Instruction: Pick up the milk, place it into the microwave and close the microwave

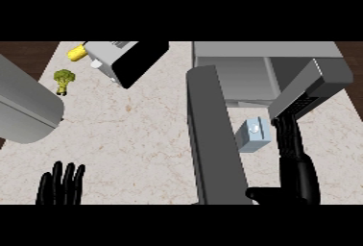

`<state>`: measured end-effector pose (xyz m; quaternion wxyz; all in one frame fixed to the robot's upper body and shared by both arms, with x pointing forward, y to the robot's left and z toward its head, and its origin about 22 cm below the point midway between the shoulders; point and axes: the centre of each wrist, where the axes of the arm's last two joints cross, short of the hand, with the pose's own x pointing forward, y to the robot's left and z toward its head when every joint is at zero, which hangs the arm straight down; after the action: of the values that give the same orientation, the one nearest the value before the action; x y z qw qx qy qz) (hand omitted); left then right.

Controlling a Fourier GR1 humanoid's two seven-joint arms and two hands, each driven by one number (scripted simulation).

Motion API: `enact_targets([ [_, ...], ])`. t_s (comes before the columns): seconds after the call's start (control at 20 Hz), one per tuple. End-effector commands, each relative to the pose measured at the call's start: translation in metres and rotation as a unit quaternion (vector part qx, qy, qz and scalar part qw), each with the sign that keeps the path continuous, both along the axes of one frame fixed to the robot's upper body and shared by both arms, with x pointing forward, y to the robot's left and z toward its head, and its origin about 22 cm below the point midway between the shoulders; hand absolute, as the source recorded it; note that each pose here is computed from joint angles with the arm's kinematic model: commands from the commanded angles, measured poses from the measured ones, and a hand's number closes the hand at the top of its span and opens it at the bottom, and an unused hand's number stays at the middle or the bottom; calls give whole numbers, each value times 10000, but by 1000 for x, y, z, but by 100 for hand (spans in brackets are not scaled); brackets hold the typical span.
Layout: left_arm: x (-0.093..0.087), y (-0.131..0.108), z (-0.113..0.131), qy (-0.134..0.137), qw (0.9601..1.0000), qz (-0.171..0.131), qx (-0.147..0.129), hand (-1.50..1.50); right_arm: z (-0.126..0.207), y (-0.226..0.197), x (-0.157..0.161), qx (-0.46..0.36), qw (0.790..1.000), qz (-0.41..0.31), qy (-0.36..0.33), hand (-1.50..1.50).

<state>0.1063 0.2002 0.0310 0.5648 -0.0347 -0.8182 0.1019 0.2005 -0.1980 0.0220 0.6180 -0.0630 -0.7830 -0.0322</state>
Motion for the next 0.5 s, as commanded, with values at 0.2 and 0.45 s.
enact_targets([
  [0.2, -21, 10, -29, -35, 10000, -21, 2, -150, -70, -15, -1, -115, 9973, -673, 276, -150],
  [0.45, -23, -3, -15, 23, 9998, 122, 172, -150, -82, -25, 27, -240, 9961, -772, 366, -150],
])
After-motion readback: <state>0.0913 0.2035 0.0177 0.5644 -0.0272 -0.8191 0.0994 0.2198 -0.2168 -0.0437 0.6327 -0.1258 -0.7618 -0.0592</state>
